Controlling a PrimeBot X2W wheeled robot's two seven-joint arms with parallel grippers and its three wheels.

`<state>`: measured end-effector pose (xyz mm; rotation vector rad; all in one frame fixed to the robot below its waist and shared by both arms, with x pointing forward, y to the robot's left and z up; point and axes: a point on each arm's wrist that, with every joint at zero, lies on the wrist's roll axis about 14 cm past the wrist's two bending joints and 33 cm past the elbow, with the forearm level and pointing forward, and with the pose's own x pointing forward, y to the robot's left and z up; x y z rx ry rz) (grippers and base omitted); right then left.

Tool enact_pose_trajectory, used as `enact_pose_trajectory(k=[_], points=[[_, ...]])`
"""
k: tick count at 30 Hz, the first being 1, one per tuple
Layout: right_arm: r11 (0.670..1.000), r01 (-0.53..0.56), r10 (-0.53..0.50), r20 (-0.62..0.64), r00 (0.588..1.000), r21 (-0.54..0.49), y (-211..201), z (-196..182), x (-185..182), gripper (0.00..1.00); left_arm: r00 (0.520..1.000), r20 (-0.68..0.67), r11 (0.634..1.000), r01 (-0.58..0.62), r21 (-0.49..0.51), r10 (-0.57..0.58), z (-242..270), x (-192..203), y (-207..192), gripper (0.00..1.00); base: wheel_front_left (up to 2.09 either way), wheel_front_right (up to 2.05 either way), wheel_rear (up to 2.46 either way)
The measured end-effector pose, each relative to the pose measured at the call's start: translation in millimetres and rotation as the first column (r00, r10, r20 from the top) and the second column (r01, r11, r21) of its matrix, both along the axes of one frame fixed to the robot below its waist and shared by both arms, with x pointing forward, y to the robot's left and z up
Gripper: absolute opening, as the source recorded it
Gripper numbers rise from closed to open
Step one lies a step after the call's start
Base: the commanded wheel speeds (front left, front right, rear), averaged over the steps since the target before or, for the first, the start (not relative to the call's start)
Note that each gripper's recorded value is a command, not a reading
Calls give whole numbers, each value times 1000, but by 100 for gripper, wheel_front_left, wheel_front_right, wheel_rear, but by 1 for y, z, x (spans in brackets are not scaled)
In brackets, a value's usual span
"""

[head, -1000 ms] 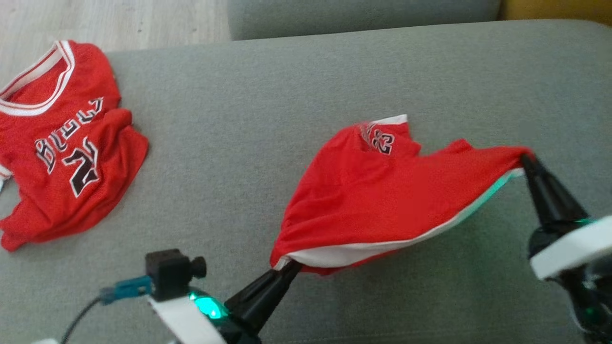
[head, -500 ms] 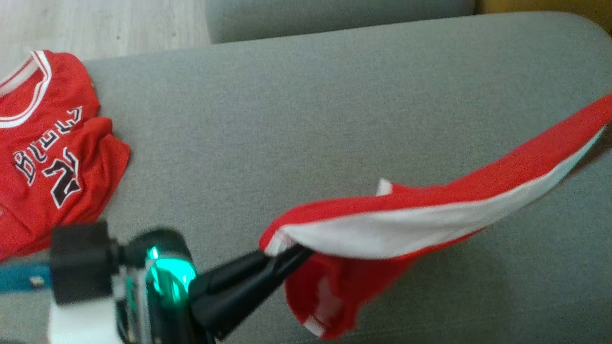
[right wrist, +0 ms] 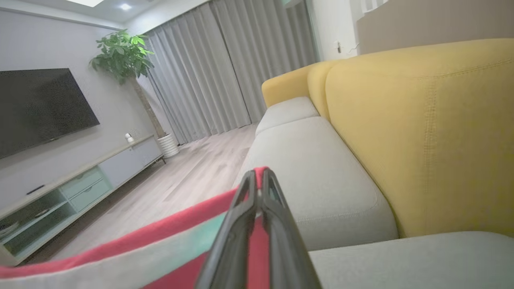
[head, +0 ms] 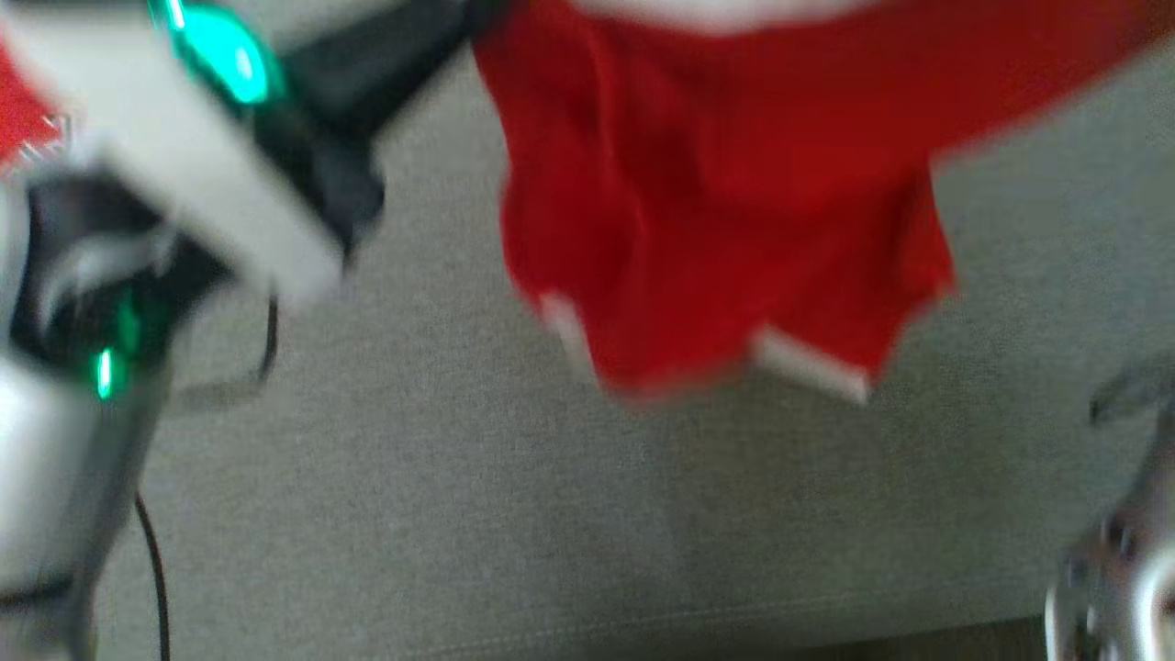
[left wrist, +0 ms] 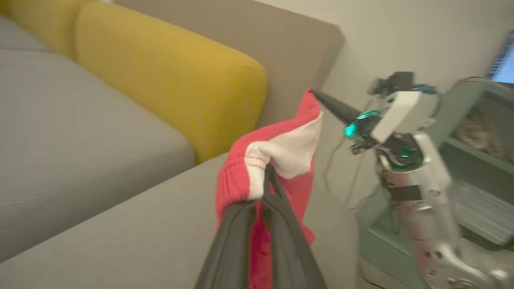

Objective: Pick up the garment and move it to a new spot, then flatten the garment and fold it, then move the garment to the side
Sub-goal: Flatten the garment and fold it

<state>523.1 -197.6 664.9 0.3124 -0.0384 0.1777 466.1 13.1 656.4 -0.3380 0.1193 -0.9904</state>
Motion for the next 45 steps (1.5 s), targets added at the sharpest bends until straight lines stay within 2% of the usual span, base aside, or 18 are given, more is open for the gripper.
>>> enact_pose_trajectory(k=[3,8,10,12,14,17,20,25,31,34,35,36,37,42,45], points=[[998,58,-59,36,998,7,-7,6,49,0,991,31,991,-128,38,127,-10,61,2,0,0,0,0],[988,101,-114,108,988,117,-12,10,114,0,933,178,946,-322,25,313,-12,142,4,0,0,0,0],[981,122,-139,108,984,148,-14,-2,131,0,901,237,927,-375,-3,365,-13,164,5,0,0,0,0],[977,141,-154,70,986,161,-15,-26,138,0,877,316,917,-396,45,363,-27,175,-1,0,0,0,0],[977,156,-158,2,987,144,-14,-62,137,0,884,308,919,-388,67,350,-55,177,-12,0,0,0,0],[977,189,-178,-102,979,101,-19,-118,117,0,925,267,938,-316,145,271,-110,153,-34,0,0,0,0],[976,209,-190,-223,956,65,-24,-175,81,0,961,190,950,-240,199,203,-158,117,-43,0,0,0,0],[969,243,-219,-325,920,35,-37,-225,21,0,987,121,965,-130,229,105,-192,64,-40,0,0,0,0],[960,280,-258,-342,903,16,-60,-226,-50,0,999,-12,976,-39,214,43,-214,-18,-32,0,0,0,0],[951,308,-285,-351,892,9,-72,-218,-90,0,995,-72,981,-48,186,62,-215,-61,-30,0,0,0,0],[951,308,-285,-351,892,9,-72,-218,-90,0,995,-72,981,-48,186,62,-215,-61,-30,0,0,0,0],[945,328,-303,-361,882,6,-77,-213,-118,0,991,-110,983,-55,177,76,-215,-88,-28,0,0,0,0],[945,328,-303,-361,882,6,-77,-213,-118,0,991,-110,983,-55,177,76,-215,-88,-28,0,0,0,0],[935,354,-327,-445,834,-23,-84,-215,-186,0,965,-221,984,-111,140,141,-214,-143,-24,0,0,0,0],[937,350,-316,-455,832,-12,-84,-207,-199,0,946,-274,981,-143,127,174,-212,-163,-21,0,0,0,0]])
